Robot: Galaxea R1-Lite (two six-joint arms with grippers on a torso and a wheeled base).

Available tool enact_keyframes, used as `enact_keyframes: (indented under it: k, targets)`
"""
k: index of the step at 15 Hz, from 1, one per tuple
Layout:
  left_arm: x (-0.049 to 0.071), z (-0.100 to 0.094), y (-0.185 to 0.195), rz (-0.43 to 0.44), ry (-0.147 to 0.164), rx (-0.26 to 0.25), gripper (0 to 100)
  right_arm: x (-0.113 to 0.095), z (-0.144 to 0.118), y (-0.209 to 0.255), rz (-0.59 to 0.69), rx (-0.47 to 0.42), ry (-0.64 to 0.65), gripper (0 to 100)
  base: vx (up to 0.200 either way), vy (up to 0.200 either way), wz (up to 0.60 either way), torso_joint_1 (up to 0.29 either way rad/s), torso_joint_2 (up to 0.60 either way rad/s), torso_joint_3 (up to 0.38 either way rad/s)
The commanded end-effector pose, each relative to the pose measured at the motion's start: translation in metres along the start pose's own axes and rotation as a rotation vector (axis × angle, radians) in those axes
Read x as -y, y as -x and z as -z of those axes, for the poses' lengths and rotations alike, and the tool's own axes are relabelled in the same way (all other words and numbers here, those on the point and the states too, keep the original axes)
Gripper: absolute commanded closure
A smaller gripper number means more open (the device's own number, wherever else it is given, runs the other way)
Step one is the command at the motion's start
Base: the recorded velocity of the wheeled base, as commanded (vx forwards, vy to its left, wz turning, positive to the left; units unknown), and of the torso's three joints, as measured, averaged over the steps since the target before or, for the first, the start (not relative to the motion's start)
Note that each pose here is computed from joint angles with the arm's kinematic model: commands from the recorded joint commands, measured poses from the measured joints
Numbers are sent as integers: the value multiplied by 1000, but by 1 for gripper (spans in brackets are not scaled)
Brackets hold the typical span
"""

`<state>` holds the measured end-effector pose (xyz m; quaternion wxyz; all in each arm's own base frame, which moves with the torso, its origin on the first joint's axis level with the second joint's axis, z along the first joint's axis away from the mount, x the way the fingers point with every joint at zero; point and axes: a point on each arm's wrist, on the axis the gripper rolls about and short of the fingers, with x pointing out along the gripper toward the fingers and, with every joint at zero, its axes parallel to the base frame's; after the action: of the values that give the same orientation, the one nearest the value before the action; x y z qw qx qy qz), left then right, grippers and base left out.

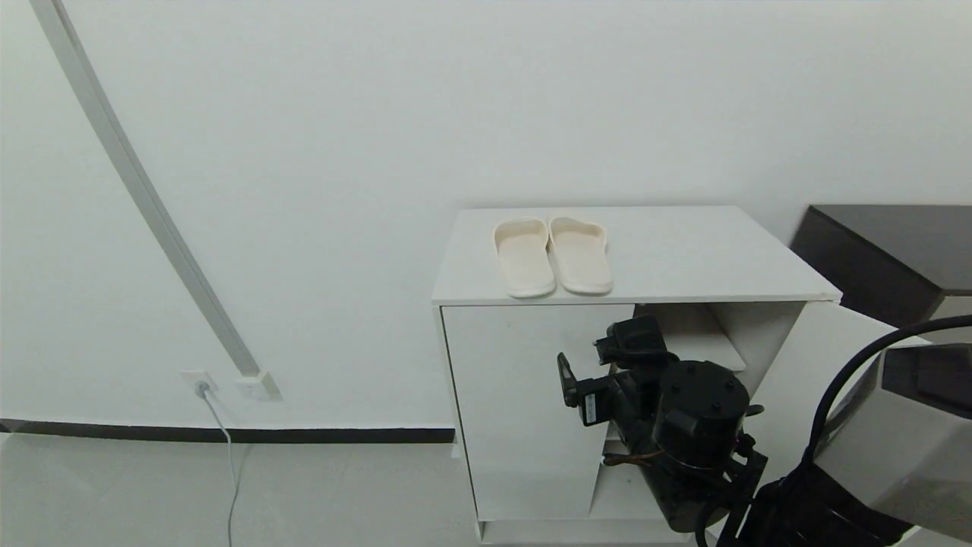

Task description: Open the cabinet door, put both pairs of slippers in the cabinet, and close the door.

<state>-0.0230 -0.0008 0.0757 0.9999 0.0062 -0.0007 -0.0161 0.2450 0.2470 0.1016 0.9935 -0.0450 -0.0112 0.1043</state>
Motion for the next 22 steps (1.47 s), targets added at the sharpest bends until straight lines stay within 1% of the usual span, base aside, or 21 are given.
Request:
enact_keyframes:
  k: [1, 7, 17, 19, 20, 21, 22]
  targets:
    - [0, 0, 0, 0, 0, -1, 100, 0, 1, 0, -1, -2, 1, 0, 0, 0, 0, 246, -579, -334]
    - [0, 0, 0, 0, 0, -1, 100, -1, 4, -1, -1, -8, 6, 0, 0, 0, 0, 245, -558, -319]
    - [0, 0, 0, 0, 0, -1, 100, 1, 11, -5, -5, -17, 13, 0, 0, 0, 0, 175, -374, -205]
    - [0, 0, 0, 0, 0, -1, 100, 2, 16, -9, -16, -27, 39, 0, 0, 0, 0, 164, -356, -186]
    - [0, 0, 0, 0, -1, -1, 100, 1, 19, -12, -17, 1, 45, 0, 0, 0, 0, 168, -349, -178]
    - [0, 0, 0, 2, -3, -1, 100, 0, 13, -16, -27, 44, 27, 0, 0, 0, 0, 188, -354, -198]
    - [0, 0, 0, 2, -3, -1, 100, 0, 6, -22, -14, 61, 21, 0, 0, 0, 0, 100, -222, -100]
